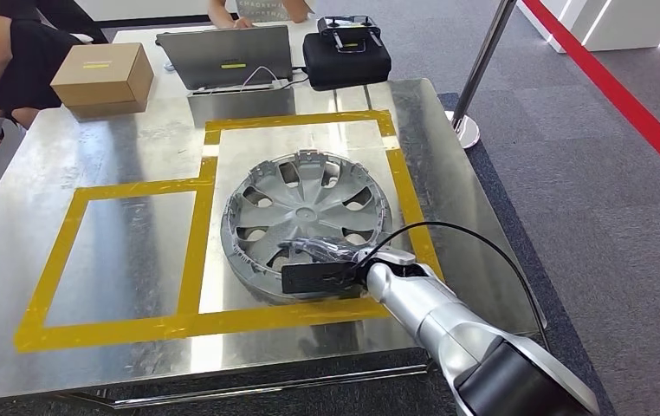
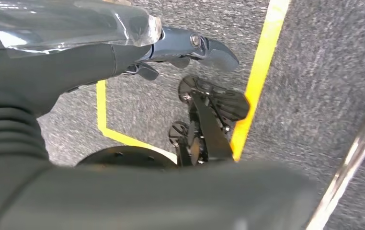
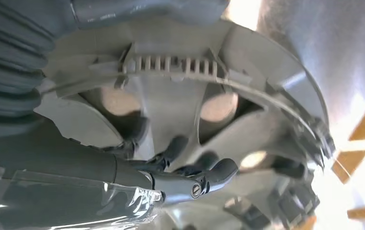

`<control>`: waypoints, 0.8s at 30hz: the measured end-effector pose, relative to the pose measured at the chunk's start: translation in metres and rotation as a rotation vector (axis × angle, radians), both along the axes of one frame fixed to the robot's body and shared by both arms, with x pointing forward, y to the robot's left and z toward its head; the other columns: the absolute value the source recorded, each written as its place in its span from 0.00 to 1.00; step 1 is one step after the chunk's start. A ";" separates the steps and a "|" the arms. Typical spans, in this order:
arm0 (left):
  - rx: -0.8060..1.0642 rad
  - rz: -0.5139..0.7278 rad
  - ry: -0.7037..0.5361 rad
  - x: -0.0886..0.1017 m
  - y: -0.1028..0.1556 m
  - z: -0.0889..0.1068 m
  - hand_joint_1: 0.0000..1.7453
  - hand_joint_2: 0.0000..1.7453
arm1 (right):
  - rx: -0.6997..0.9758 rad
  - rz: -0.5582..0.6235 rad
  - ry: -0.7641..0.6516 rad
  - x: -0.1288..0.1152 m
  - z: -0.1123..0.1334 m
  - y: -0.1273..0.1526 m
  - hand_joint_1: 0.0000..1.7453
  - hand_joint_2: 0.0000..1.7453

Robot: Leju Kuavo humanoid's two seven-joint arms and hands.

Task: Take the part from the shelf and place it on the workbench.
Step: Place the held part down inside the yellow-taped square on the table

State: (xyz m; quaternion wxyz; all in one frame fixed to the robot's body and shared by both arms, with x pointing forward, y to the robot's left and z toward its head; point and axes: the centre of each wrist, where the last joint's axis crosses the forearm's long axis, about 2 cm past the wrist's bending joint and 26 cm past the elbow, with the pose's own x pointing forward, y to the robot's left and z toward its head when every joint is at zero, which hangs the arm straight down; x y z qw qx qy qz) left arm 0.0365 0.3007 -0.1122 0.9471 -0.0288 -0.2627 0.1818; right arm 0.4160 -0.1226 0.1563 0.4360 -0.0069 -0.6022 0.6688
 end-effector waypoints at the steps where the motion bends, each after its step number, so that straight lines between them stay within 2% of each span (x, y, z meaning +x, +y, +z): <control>1: -0.001 0.007 -0.008 0.000 0.000 0.000 0.00 0.00 | 0.031 -0.008 -0.010 0.001 0.000 -0.002 0.00 0.00; 8: -0.008 0.047 -0.055 0.001 -0.003 0.000 0.00 0.00 | 0.291 -0.068 -0.184 0.012 0.005 -0.032 0.00 0.00; 13: -0.011 0.061 -0.091 0.000 -0.004 0.000 0.00 0.00 | 0.466 -0.176 -0.457 0.002 0.002 -0.068 0.00 0.00; 17: -0.006 0.067 -0.104 -0.002 -0.004 0.000 0.00 0.00 | 0.655 -0.285 -0.675 -0.036 0.000 -0.109 0.00 0.00; 21: 0.001 0.069 -0.098 -0.005 -0.004 0.000 0.00 0.00 | 0.862 -0.415 -0.885 -0.096 0.013 -0.150 0.00 0.00; 24: 0.009 0.070 -0.089 -0.007 -0.004 -0.001 0.00 0.00 | 0.974 -0.449 -0.943 -0.141 0.026 -0.171 0.00 0.00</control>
